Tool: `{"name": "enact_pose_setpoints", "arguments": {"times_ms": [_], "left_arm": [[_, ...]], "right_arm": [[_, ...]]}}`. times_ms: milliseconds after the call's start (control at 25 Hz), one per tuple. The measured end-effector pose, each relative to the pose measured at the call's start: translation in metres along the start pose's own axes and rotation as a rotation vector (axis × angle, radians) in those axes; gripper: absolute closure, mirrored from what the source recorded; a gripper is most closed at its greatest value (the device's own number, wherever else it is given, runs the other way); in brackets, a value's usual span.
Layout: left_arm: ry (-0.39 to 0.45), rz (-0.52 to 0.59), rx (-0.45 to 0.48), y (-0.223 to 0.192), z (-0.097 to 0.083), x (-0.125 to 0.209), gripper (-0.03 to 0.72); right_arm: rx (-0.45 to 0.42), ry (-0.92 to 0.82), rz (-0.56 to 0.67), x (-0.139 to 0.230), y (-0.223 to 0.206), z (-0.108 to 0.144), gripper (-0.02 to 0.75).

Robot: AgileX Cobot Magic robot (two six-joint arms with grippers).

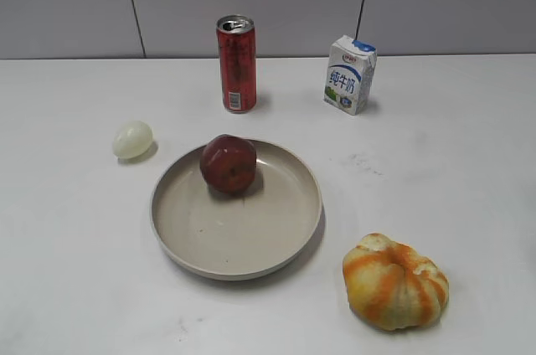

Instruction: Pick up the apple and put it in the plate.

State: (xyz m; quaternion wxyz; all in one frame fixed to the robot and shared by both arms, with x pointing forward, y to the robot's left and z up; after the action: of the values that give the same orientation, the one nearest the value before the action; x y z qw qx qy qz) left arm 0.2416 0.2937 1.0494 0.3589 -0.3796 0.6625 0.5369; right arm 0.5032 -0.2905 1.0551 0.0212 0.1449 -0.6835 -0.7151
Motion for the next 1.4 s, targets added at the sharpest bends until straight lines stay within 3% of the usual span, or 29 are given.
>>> {"name": "enact_pose_setpoints", "arguments": {"times_ms": [400, 680, 1200, 1400], "left_arm": [[0.0, 0.0, 0.0, 0.0, 0.0, 0.0, 0.197], [0.0, 0.0, 0.0, 0.0, 0.0, 0.0, 0.197], [0.0, 0.0, 0.0, 0.0, 0.0, 0.0, 0.197], [0.0, 0.0, 0.0, 0.0, 0.0, 0.0, 0.197]], "right_arm": [[0.043, 0.007, -0.194, 0.106, 0.013, 0.025, 0.146], [0.069, 0.015, -0.318, 0.169, -0.002, 0.039, 0.146], [0.188, 0.05, -0.842, 0.239, 0.035, 0.057, 0.146], [0.205, 0.056, -0.92, 0.251, 0.037, 0.06, 0.146]]}}
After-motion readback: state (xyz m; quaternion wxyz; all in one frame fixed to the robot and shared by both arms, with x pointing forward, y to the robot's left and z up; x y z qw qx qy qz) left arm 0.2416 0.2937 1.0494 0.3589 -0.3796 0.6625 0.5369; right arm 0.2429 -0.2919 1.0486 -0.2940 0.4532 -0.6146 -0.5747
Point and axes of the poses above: a point on each arm's last joint axis where the gripper is mounted, y pointing back along that axis away from the gripper, z along the wrist's bending axis when the last joint is at zero, x = y × z, the point moved 1 cm from there along -y, pointing out along that axis toward the gripper, and after that the axes turned 13 degrees about y, right-handed, at the moved point
